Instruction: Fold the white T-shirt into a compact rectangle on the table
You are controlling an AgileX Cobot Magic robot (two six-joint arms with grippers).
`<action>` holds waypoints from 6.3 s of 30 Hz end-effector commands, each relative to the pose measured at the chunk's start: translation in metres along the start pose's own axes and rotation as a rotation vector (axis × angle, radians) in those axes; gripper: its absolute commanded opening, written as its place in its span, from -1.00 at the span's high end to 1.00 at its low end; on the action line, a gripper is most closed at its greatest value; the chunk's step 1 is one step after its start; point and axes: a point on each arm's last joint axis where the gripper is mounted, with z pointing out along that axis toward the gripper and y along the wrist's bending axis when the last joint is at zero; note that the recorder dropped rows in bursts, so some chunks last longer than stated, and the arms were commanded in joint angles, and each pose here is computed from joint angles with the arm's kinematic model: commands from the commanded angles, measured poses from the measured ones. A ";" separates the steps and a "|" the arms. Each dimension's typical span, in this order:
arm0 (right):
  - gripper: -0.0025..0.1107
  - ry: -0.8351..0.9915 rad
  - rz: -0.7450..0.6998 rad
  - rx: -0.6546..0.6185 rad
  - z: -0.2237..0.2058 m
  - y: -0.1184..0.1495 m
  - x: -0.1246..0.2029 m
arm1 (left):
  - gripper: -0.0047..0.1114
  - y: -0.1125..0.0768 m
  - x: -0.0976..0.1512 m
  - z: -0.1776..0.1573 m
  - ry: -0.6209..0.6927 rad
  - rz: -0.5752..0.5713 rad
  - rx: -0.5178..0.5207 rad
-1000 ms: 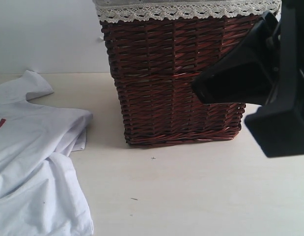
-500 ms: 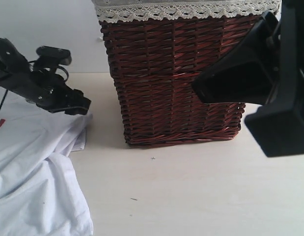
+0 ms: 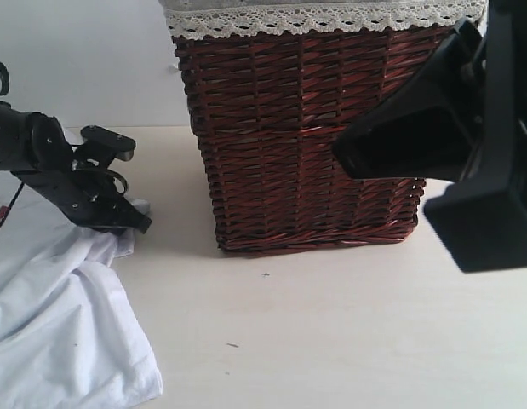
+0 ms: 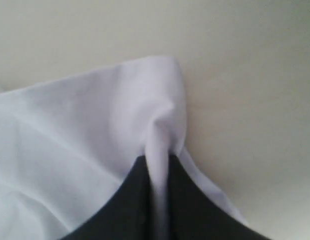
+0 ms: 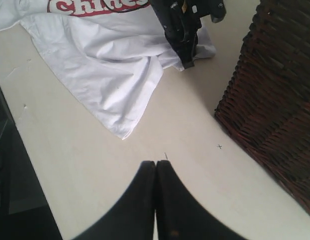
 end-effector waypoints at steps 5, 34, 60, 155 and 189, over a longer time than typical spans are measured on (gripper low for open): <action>0.96 -0.013 -0.004 0.007 -0.002 -0.001 0.001 | 0.92 0.013 -0.026 -0.064 -0.173 -0.066 -0.040; 0.96 -0.004 -0.001 0.002 -0.001 -0.001 0.001 | -0.21 0.188 0.098 -0.077 -0.259 -0.783 0.205; 0.06 0.077 0.000 -0.177 0.089 0.009 -0.008 | 0.92 0.099 0.065 -0.268 -0.994 -0.468 0.174; 0.96 -0.649 -0.014 -0.163 -0.112 0.023 0.010 | 0.92 -0.055 0.267 -0.272 -1.235 -0.519 -0.273; 0.96 -0.649 -0.014 -0.163 -0.112 0.023 0.010 | 0.92 -0.054 0.290 -0.213 -0.830 -0.290 -0.405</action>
